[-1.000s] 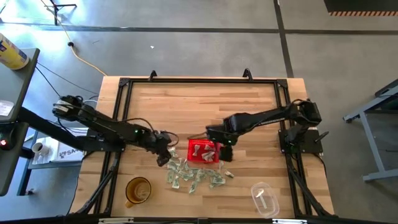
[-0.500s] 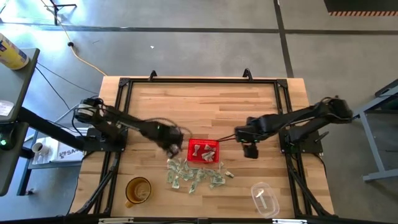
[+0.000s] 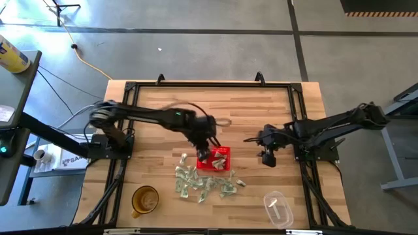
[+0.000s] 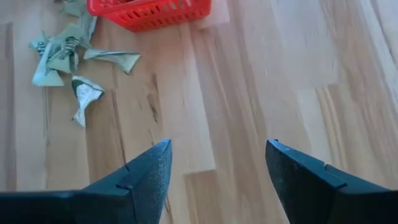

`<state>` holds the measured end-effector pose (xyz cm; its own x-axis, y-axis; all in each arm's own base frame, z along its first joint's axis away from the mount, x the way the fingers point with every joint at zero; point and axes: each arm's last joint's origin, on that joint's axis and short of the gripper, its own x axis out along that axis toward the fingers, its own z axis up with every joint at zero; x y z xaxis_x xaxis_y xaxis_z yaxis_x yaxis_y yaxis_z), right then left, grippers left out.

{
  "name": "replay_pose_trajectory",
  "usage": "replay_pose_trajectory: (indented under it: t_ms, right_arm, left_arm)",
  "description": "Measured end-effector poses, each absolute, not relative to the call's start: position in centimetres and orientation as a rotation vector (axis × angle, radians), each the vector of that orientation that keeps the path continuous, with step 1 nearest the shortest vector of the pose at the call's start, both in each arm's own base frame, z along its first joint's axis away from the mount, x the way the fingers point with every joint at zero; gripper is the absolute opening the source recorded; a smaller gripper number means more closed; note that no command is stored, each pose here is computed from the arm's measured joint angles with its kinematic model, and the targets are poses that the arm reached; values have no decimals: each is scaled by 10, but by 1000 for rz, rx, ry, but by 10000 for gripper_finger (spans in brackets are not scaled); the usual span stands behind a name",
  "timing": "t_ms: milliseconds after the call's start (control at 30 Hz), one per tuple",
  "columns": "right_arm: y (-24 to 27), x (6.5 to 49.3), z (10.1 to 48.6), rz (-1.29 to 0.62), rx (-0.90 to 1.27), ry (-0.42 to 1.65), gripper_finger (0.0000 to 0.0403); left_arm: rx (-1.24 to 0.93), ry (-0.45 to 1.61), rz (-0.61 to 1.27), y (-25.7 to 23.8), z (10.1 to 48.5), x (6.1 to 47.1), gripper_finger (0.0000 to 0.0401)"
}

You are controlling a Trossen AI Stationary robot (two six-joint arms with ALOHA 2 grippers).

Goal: Pick and place Stevia / Truvia into bins
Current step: Put the stevia packet into the orange basket

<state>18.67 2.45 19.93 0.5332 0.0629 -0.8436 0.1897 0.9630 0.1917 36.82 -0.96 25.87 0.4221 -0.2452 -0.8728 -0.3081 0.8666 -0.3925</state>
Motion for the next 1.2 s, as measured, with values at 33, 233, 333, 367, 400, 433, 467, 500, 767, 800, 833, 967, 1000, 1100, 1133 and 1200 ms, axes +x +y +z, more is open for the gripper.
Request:
replay_pose_trajectory:
  t_ms: [33,233,333,367,400,433,467,500,767,800,833,967,1000,1100,1133,1200]
  right_arm:
    - [25,189,198,-82,272,1002,250]
    - [27,204,188,-49,241,996,251]
    - [29,211,183,-11,262,1008,252]
    - [30,212,182,-2,269,1007,252]
    - [30,214,181,10,277,1003,252]
    - [31,216,182,14,278,1002,253]
    - [31,219,184,12,277,997,253]
    - [31,223,187,7,274,985,253]
    - [25,248,215,-176,165,895,253]
    - [24,249,218,-192,160,900,253]
    - [22,250,220,-206,157,907,252]
    - [13,250,221,-241,164,939,252]
    - [11,251,220,-249,170,944,252]
    - [5,250,219,-239,246,972,252]
    - [4,249,218,-215,286,990,252]
    - [10,247,217,-124,339,1032,252]
  left_arm:
    - [-585,1161,38,-12,249,375,57]
    - [-590,1168,105,-25,236,386,206]
    - [-488,1224,133,-32,256,368,271]
    - [-434,1258,171,-35,264,356,289]
    - [-367,1316,227,-38,267,344,303]
    - [-300,1378,289,-42,267,331,316]
    - [-246,1426,350,-44,264,321,324]
    - [-223,1451,393,-46,258,313,330]
    - [-705,1301,562,-49,190,308,306]
    - [-747,1295,600,-49,185,308,299]
    - [-764,1306,635,-48,180,305,291]
    - [-820,1273,657,-48,163,302,262]
    - [-814,1282,669,-47,160,300,254]
    - [-804,1279,675,-47,148,301,221]
    - [-795,1286,668,-47,146,300,206]
    - [-768,1316,657,-47,142,299,167]
